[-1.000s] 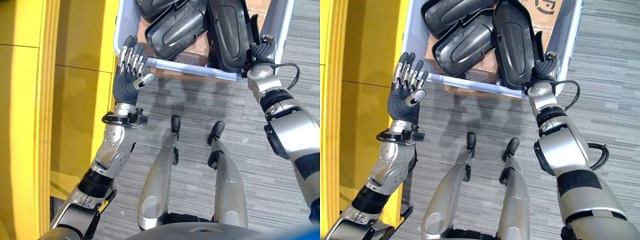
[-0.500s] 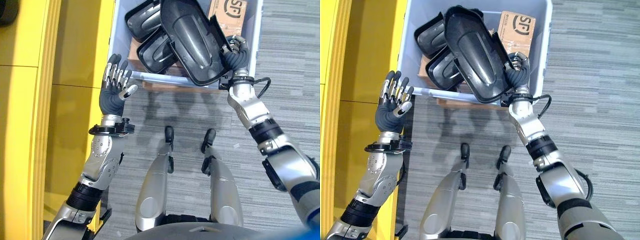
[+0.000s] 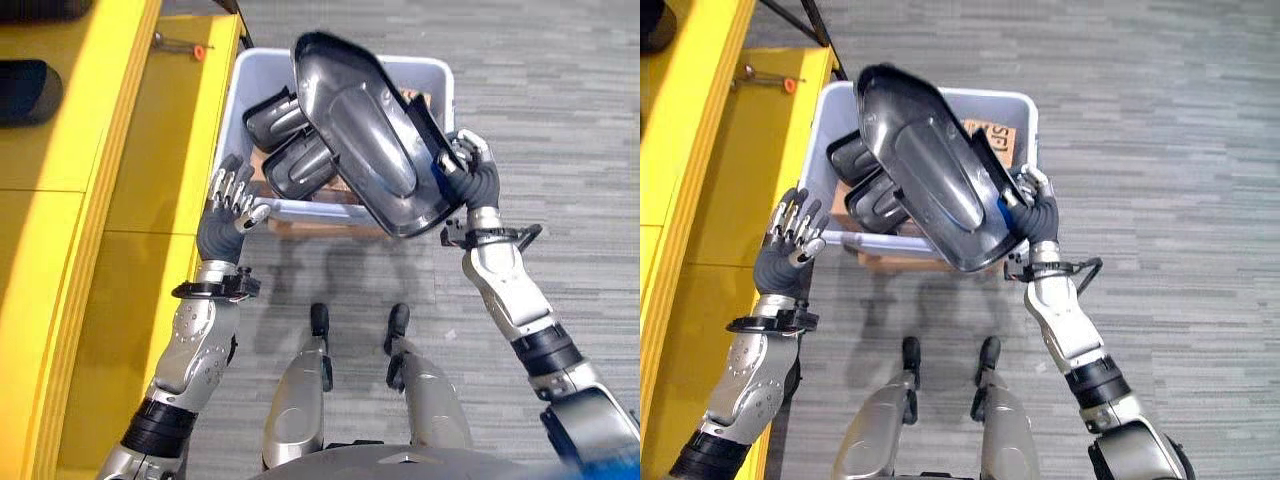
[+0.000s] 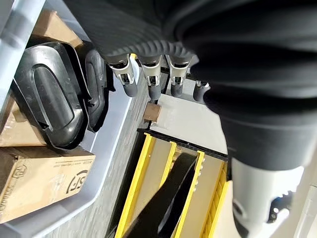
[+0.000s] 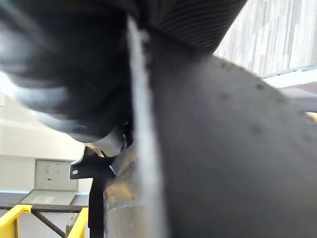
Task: Move parts from the plastic box to the shelf.
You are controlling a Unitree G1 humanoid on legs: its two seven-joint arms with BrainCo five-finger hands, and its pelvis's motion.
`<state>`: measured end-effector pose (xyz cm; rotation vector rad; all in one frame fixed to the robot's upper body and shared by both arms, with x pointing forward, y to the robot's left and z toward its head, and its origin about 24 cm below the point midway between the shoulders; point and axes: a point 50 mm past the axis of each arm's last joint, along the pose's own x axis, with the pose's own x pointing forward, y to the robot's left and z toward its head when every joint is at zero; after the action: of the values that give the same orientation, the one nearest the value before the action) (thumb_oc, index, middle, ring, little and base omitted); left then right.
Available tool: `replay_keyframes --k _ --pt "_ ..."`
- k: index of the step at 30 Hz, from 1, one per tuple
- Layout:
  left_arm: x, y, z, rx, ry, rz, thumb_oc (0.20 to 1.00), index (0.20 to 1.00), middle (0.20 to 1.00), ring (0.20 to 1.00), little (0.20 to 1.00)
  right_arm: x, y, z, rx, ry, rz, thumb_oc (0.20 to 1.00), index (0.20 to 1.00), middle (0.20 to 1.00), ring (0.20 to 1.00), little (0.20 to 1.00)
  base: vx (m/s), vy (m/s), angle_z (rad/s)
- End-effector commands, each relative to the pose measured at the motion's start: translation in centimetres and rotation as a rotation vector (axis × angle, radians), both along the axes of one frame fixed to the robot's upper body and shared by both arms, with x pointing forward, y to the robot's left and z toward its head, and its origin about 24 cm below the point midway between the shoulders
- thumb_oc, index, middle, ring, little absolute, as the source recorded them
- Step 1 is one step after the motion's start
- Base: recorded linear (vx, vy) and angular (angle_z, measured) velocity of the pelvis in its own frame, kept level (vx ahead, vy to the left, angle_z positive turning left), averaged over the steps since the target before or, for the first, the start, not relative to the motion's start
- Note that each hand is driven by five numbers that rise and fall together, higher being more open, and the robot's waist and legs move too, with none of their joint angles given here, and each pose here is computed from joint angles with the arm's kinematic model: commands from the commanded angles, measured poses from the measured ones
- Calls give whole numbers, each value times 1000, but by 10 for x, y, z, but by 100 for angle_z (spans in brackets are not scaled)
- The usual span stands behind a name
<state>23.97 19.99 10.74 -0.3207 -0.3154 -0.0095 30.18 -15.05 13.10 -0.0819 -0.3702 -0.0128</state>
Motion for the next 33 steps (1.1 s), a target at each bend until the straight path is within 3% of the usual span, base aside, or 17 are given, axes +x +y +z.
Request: replay_keyframes --k 1,11,15,20,33 --pt "-3 9 1 90 -23 21 1000 1000 1000 1000 1000 -3 14 32 93 -177 102 200 200 200 200 200 82 -58 -4" --pt "-43 34 -60 8 256 148 1000 1000 1000 1000 1000 -8 17 7 168 -34 216 200 200 200 200 200 24 -182 11" --pt "-36 26 -57 -1 238 126 1000 1000 1000 1000 1000 -6 7 13 166 -64 180 200 200 200 200 200 -183 -101 99" --pt "-19 10 -52 -15 216 43 1000 1000 1000 1000 1000 -27 -29 -19 188 33 13 200 200 200 200 200 31 189 179" --pt "-24 28 -44 51 190 112 1000 1000 1000 1000 1000 -27 -16 -35 173 107 62 200 200 200 200 200 78 171 37"
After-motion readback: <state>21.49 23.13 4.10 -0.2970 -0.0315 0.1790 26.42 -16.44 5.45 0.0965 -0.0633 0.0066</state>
